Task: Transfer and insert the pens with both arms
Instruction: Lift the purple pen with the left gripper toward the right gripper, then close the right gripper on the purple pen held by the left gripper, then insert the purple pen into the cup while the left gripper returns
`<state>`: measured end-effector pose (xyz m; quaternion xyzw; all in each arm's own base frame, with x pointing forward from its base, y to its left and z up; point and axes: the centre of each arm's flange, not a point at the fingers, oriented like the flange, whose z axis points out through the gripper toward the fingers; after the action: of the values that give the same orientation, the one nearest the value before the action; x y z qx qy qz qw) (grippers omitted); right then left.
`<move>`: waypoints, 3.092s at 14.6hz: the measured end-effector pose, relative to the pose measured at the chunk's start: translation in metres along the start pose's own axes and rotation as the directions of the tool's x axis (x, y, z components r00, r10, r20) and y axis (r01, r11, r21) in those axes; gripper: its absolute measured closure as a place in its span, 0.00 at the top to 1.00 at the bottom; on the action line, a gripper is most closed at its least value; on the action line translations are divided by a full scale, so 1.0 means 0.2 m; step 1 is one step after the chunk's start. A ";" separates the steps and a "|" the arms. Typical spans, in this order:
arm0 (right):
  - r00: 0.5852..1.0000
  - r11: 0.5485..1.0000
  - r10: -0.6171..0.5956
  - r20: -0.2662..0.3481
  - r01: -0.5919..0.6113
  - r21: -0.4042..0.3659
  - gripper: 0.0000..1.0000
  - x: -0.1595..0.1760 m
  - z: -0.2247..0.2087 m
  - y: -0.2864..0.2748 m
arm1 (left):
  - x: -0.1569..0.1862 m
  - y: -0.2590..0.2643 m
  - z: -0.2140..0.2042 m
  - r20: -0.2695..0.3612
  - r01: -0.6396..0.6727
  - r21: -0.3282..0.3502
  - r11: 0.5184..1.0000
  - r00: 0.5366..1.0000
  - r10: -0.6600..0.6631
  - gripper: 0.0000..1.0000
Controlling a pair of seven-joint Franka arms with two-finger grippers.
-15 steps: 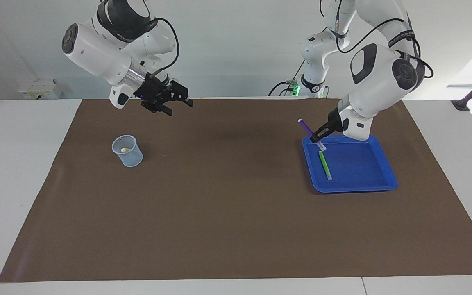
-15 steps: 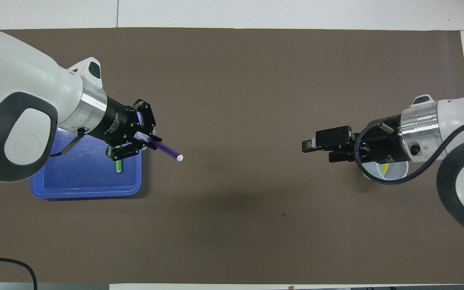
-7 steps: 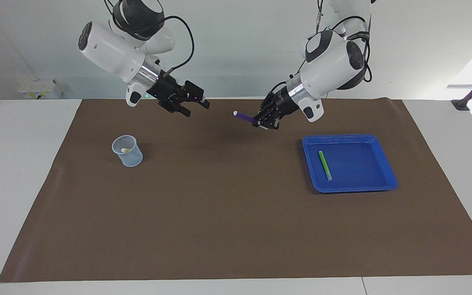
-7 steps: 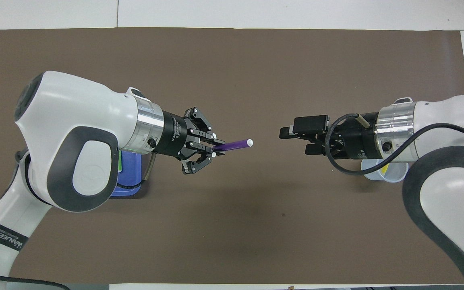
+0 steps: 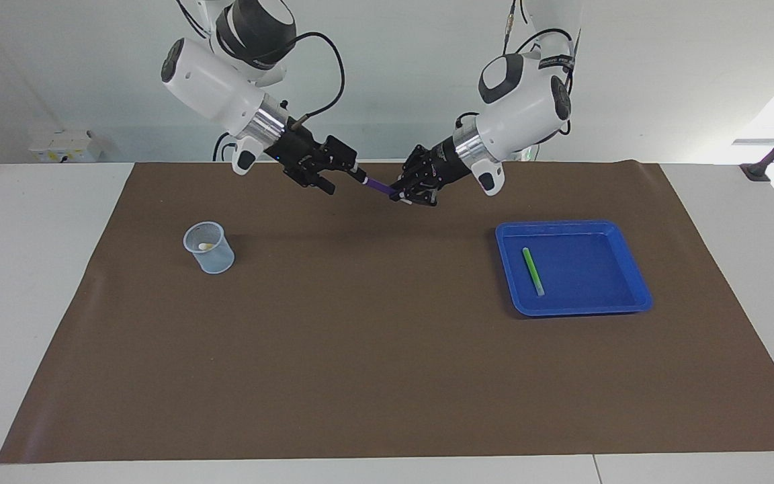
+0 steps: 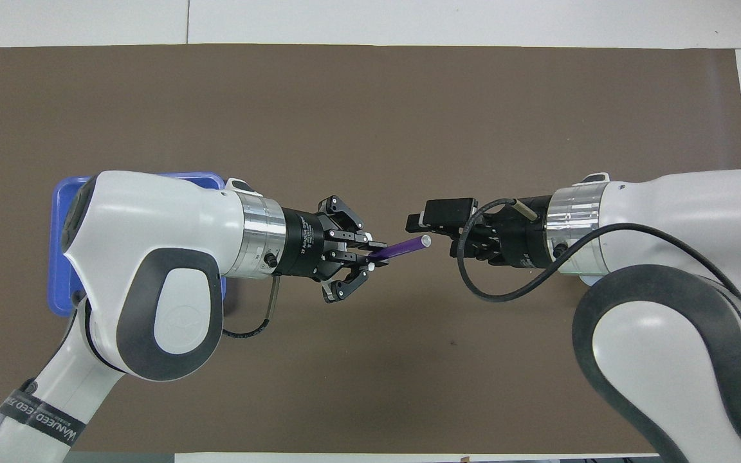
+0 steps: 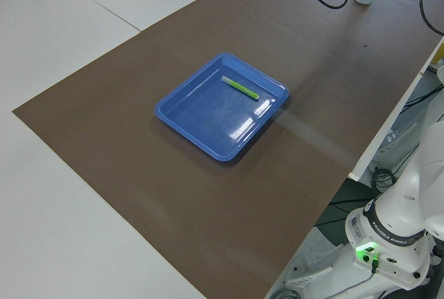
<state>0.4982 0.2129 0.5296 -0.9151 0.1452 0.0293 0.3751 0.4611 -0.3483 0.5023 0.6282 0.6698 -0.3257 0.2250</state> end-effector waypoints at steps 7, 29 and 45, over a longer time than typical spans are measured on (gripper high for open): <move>0.999 0.999 -0.035 0.006 0.036 -0.009 1.00 -0.06 0.06 -0.05 | -0.03 -0.07 0.06 0.012 -0.001 0.014 1.000 1.000 0.001 0.16; 0.994 0.988 -0.102 0.049 0.107 -0.108 0.51 -0.09 0.04 -0.04 | -0.03 -0.07 0.06 0.020 0.006 0.013 1.000 1.000 -0.007 0.16; 0.971 0.908 -0.212 0.108 0.237 -0.347 0.19 -0.10 -0.11 -0.02 | -0.03 -0.05 -0.09 -0.022 -0.072 -0.059 0.996 0.997 0.071 0.87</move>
<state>0.4798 0.2051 0.5502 -0.9770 0.0184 0.0430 0.2082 0.4534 -0.3395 0.5193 0.6480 0.6586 -0.2910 0.2483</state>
